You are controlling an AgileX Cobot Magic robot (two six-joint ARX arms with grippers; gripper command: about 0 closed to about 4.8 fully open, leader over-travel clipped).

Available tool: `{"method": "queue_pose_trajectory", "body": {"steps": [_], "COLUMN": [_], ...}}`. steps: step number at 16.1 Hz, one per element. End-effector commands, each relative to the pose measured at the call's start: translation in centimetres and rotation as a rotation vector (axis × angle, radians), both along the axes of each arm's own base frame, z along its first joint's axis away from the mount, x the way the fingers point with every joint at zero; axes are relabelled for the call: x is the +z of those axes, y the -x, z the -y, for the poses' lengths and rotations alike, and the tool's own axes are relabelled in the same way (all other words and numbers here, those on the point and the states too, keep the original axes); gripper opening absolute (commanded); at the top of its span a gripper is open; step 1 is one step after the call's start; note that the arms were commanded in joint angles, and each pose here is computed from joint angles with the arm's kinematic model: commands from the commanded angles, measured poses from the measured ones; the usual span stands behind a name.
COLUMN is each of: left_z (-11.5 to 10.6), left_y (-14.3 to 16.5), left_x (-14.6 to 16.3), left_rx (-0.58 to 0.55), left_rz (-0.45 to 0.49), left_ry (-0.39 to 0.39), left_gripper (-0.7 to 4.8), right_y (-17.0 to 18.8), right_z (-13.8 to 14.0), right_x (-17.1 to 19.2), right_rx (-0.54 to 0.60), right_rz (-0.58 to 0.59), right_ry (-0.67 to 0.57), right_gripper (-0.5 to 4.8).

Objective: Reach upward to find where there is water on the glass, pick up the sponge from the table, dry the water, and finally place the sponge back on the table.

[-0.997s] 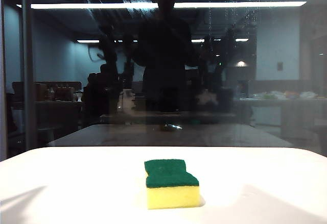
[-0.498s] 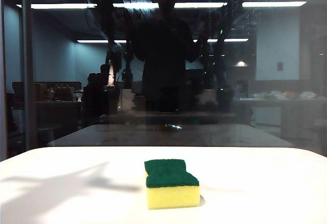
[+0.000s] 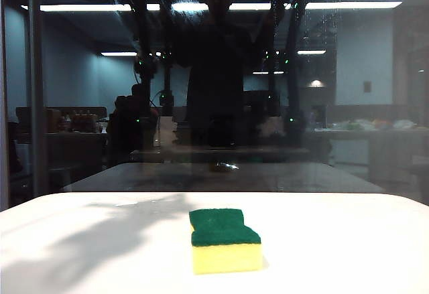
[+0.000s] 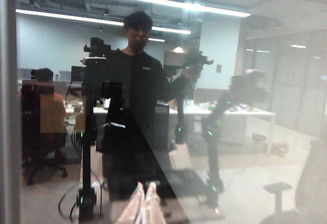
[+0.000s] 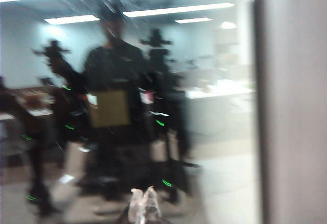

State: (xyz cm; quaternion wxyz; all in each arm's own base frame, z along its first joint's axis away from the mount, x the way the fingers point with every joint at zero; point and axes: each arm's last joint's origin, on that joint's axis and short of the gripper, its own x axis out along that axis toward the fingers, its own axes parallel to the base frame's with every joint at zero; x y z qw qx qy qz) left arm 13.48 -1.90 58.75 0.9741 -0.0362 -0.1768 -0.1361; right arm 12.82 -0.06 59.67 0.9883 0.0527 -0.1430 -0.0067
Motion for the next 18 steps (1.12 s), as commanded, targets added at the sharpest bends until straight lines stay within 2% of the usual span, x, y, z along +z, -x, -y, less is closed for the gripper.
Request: {"method": "queue_pose_trajectory", "body": {"steps": [1, 4, 7, 13, 18], "left_z": [0.2, 0.4, 0.6, 0.6, 0.8], "left_y": [-2.1, -4.2, -4.9, -5.0, -4.9], "left_x": [0.9, 1.1, 1.0, 1.0, 0.9], "left_rx": [-0.004, -0.005, -0.028, -0.028, -0.111], "left_rz": [0.011, -0.004, -0.014, -0.014, -0.013], "left_ry": [-0.002, -0.003, -0.014, -0.017, -0.048], "left_gripper": [-0.06, -0.06, -0.06, -0.06, -0.06], "right_y": [-2.8, -6.4, -8.6, -8.9, -8.7], "right_z": [-0.2, -0.2, -0.4, -0.4, -0.8], "right_x": [1.9, 2.1, 1.4, 1.4, 1.4], "right_rx": [0.073, 0.084, 0.135, 0.149, 0.284], "right_rz": [-0.006, -0.086, -0.146, -0.136, -0.136], "right_ry": [-0.016, -0.017, -0.008, -0.004, 0.027], "right_gripper": [-0.06, -0.06, -0.06, -0.06, -0.06]}}
